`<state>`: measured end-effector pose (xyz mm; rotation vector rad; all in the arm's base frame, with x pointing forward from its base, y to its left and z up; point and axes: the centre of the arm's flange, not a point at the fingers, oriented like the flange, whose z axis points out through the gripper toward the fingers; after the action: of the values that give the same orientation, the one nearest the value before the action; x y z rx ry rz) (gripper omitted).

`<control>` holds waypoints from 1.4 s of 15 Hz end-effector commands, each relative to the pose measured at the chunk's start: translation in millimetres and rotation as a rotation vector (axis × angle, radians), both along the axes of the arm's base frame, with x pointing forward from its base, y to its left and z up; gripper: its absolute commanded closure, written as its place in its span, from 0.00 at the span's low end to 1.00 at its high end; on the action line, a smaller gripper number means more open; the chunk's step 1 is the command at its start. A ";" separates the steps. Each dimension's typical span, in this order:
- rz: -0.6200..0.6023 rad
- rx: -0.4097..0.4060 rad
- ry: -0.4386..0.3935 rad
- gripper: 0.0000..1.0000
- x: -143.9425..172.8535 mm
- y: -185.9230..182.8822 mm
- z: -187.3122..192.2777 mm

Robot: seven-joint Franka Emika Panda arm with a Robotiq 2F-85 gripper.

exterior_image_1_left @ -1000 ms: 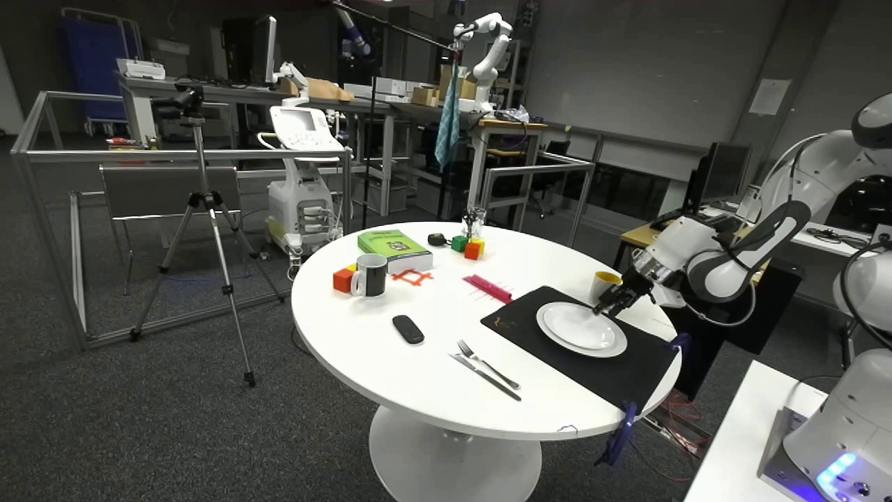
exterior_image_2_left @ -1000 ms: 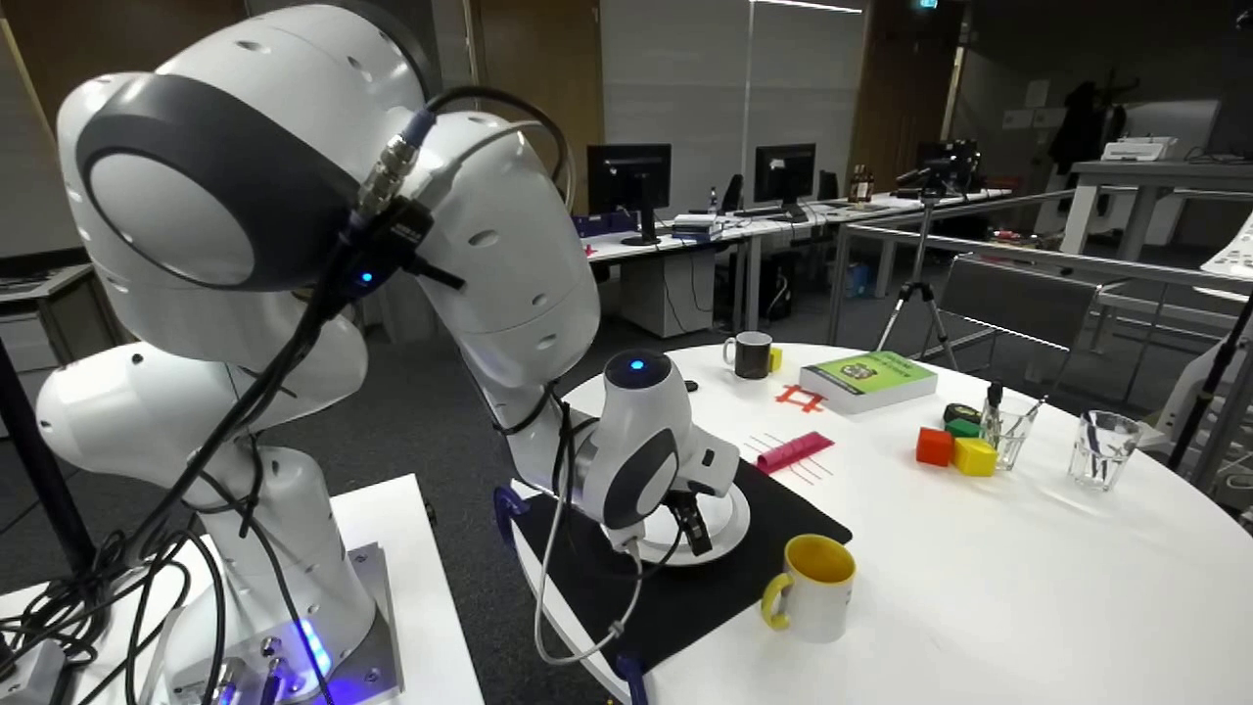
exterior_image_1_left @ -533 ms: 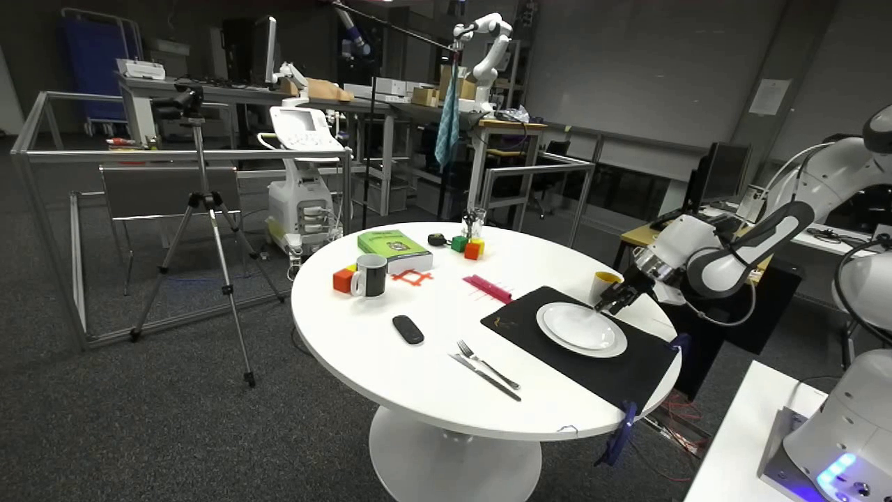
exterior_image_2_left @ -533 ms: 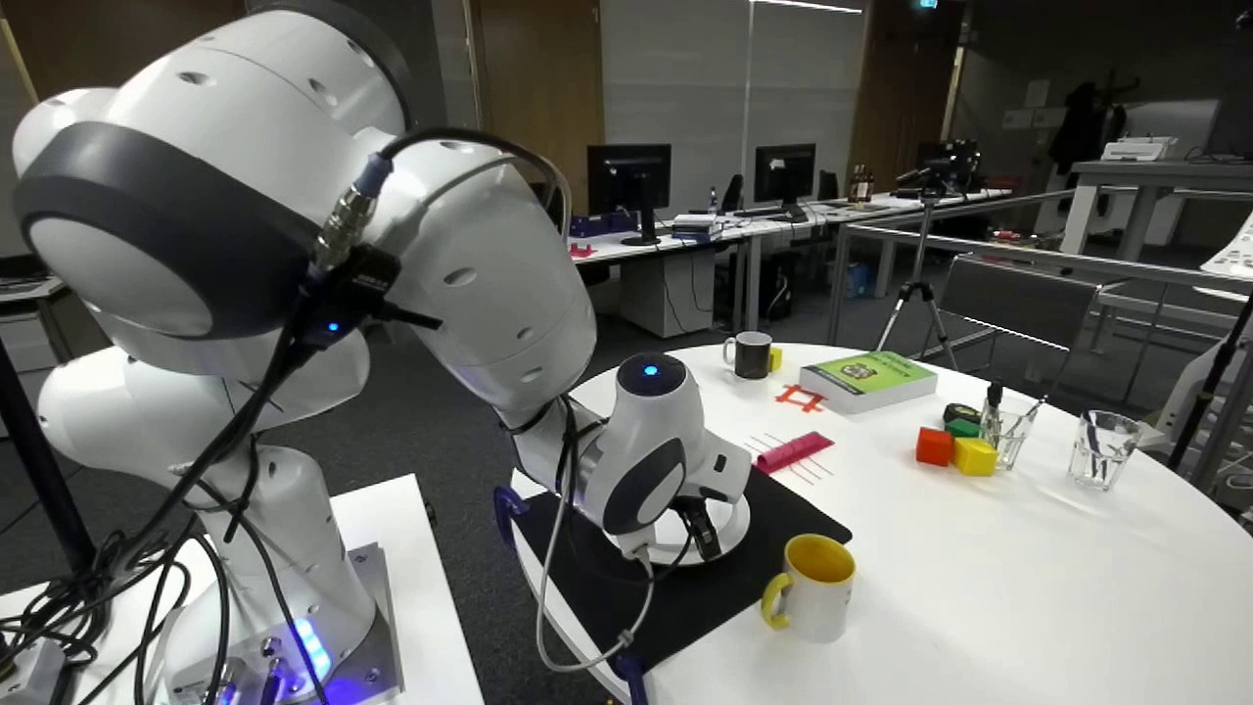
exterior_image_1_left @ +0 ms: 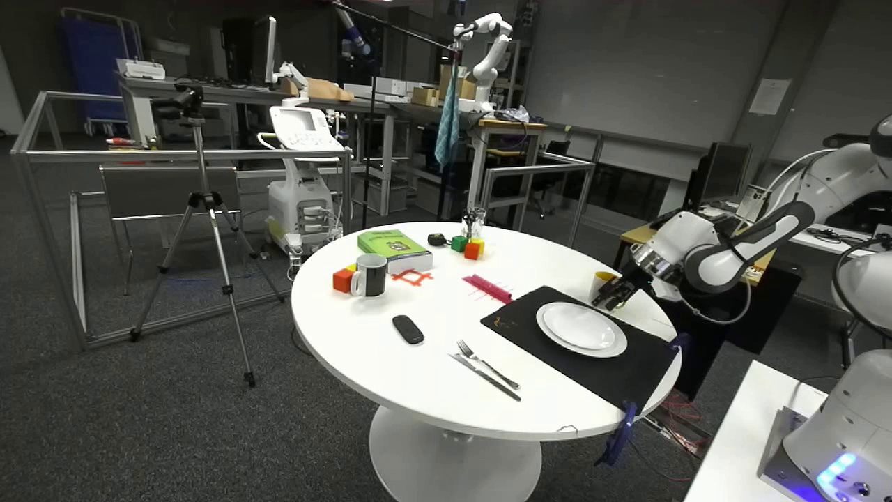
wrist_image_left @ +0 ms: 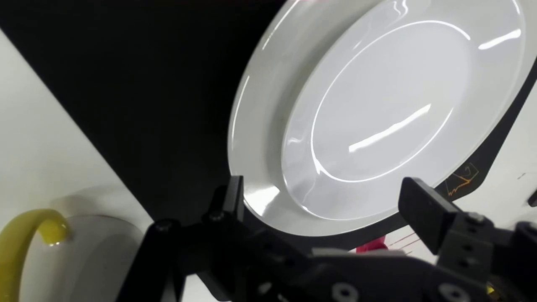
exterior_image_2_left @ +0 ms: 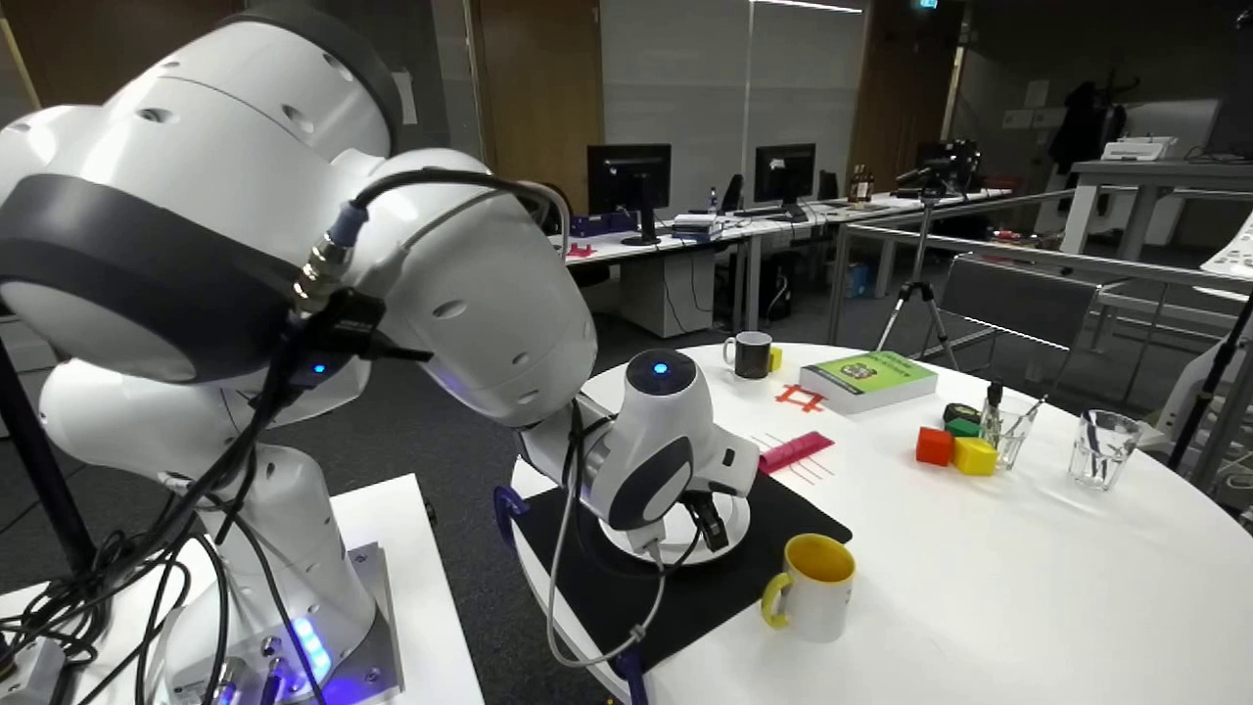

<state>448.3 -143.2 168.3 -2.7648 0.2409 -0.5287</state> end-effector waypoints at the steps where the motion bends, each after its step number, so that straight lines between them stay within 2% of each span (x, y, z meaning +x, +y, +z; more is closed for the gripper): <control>1: 0.034 0.020 0.017 0.00 13.3 -3.7 4.5; 5: 0.056 0.024 0.048 0.00 20.7 0.6 -3.0; 12: 0.082 0.122 0.061 0.00 33.7 -3.2 -15.3; 21: 0.083 0.117 0.086 0.00 40.5 -8.6 -21.1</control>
<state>484.4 -149.0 143.1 -2.6346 0.1961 -0.3920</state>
